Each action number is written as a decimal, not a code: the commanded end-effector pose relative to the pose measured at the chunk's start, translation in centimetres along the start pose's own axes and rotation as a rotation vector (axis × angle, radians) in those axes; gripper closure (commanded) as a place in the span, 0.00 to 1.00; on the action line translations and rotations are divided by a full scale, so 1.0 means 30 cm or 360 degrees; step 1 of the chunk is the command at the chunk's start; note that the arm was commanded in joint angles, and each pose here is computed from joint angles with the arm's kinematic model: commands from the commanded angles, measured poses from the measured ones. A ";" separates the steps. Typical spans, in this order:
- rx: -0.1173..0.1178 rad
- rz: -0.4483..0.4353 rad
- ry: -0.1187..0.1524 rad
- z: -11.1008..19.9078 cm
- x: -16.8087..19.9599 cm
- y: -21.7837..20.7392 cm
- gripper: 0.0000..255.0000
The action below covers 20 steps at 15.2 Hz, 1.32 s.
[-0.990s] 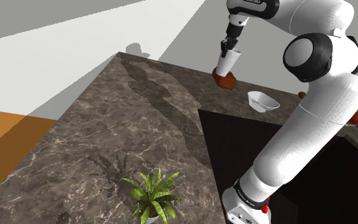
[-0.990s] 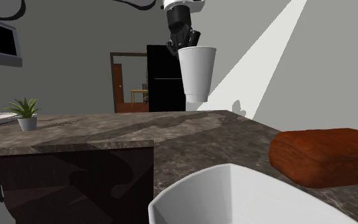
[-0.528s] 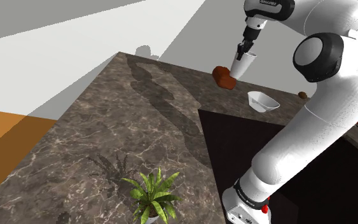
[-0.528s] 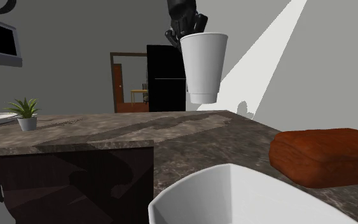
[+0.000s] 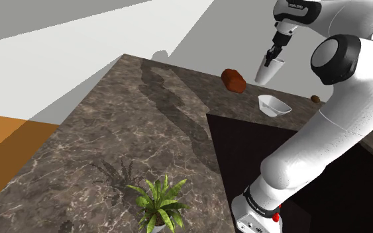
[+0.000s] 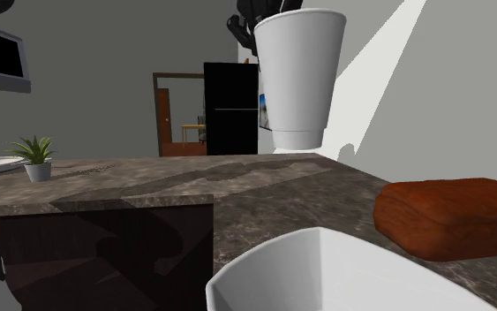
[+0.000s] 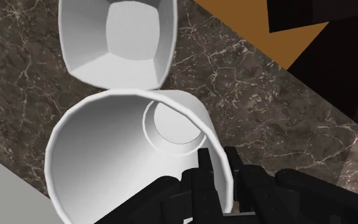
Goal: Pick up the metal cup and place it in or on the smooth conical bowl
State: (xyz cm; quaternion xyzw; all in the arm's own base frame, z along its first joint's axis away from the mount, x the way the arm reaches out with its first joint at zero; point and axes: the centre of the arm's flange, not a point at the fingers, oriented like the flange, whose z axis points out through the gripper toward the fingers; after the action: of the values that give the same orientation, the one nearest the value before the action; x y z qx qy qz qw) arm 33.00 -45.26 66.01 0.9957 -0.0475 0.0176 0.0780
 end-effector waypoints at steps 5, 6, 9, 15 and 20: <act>-0.0001 -0.0002 0.0001 -0.019 -0.181 0.199 1.00; -0.0001 -0.0002 0.0001 -0.020 -0.212 0.230 1.00; -0.0001 -0.0002 0.0001 -0.023 -0.304 0.324 1.00; -0.0001 -0.0002 0.0001 0.027 -0.378 0.390 1.00; -0.0001 -0.0002 0.0001 0.114 -0.382 0.376 1.00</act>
State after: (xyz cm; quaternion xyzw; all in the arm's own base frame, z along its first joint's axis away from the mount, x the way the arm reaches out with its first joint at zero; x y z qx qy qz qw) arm 20.65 -55.85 64.38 0.9957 -0.0469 0.0176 0.0780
